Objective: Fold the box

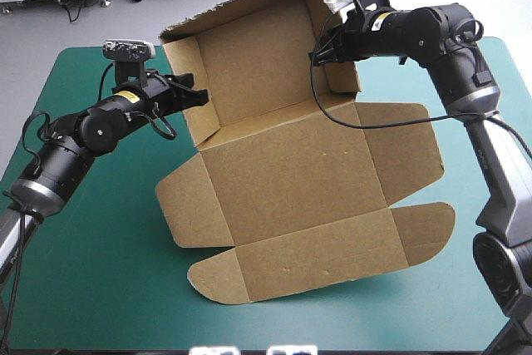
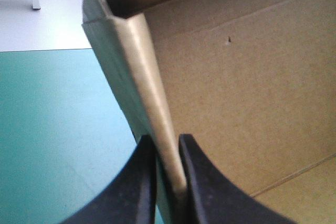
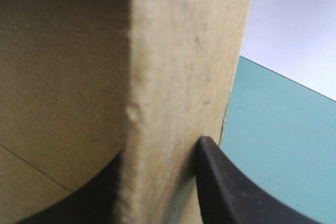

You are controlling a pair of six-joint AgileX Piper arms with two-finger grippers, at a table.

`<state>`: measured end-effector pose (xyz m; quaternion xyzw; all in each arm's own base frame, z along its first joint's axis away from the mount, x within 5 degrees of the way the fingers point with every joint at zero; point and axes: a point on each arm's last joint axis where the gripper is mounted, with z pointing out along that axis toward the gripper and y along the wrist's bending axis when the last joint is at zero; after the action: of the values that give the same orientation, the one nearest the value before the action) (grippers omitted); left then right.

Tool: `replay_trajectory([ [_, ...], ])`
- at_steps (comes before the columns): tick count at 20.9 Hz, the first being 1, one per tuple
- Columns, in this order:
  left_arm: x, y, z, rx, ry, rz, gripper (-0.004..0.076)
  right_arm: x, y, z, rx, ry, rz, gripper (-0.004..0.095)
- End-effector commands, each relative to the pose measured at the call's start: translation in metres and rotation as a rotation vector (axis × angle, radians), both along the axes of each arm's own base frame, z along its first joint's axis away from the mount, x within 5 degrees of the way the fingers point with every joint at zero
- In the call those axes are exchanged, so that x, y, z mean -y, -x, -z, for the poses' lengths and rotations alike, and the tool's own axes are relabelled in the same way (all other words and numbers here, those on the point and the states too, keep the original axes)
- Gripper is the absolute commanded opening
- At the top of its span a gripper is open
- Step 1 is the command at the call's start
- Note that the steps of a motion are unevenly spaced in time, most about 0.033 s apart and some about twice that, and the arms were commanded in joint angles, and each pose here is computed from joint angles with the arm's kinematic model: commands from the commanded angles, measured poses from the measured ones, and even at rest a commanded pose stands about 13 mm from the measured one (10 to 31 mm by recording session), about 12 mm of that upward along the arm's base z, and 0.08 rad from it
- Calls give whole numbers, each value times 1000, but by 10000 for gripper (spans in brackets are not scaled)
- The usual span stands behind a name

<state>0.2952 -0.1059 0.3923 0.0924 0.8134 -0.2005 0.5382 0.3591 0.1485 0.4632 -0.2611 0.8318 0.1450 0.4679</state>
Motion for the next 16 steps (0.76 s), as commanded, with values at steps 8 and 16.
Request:
replay_trajectory([
  [8, 10, 12, -17, -10, 55, 25, -10, 14, 29, -2, -148, 234, 109, -16],
  [16, 13, -18, 25, -416, -202, 77, -10, -6, 2, 57, -342, 234, 49, -17],
])
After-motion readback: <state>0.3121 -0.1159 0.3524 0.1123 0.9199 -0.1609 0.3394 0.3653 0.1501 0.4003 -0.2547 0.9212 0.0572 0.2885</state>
